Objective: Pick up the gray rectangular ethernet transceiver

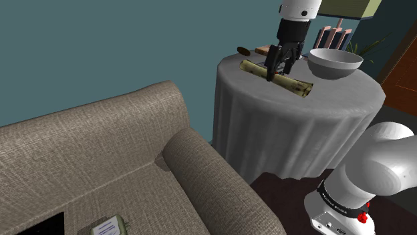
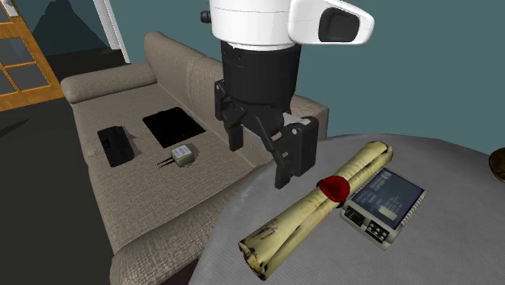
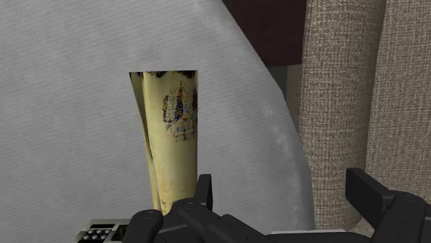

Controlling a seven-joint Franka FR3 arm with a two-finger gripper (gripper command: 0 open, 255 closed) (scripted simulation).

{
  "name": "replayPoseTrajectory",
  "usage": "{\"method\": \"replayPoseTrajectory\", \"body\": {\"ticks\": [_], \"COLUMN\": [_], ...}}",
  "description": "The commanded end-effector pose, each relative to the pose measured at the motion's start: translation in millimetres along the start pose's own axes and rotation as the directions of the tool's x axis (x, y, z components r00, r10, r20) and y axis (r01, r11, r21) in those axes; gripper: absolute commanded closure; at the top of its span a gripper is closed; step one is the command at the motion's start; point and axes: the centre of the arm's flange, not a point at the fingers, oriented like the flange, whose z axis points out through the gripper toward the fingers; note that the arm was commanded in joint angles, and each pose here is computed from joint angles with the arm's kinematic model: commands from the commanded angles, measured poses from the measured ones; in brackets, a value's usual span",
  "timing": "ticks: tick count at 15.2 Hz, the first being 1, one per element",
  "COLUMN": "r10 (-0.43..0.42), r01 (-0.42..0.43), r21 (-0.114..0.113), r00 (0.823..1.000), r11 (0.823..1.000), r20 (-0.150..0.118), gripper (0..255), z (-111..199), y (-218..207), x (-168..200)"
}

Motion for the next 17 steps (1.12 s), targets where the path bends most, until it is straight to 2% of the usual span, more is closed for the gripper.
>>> {"method": "replayPoseTrajectory", "body": {"ticks": [1, 4, 7, 10, 13, 14, 17], "r10": [0.000, -0.115, -0.228, -0.338, -0.444, -0.460, -0.460], "r01": [0.000, 0.115, 0.228, 0.338, 0.444, 0.461, 0.461], "r21": [0.000, -0.002, -0.003, -0.003, -0.002, -0.002, -0.002], "r00": [1.000, 0.993, 0.974, 0.941, 0.896, 0.887, 0.887], "r11": [1.000, 0.993, 0.974, 0.941, 0.896, 0.888, 0.888], "r20": [0.000, 0.007, 0.013, 0.020, 0.027, 0.028, 0.028], "gripper": [0, 0, 0, 0, 0, 0, 0], "z": [0.0, 4.3, 8.6, 12.9, 17.3, 18.0, 33.9], "y": [0.0, 37.3, 73.0, 106.6, 137.6, 142.3, 142.7], "x": [0.0, 12.3, 28.7, 49.1, 73.1, 77.3, 77.2]}}
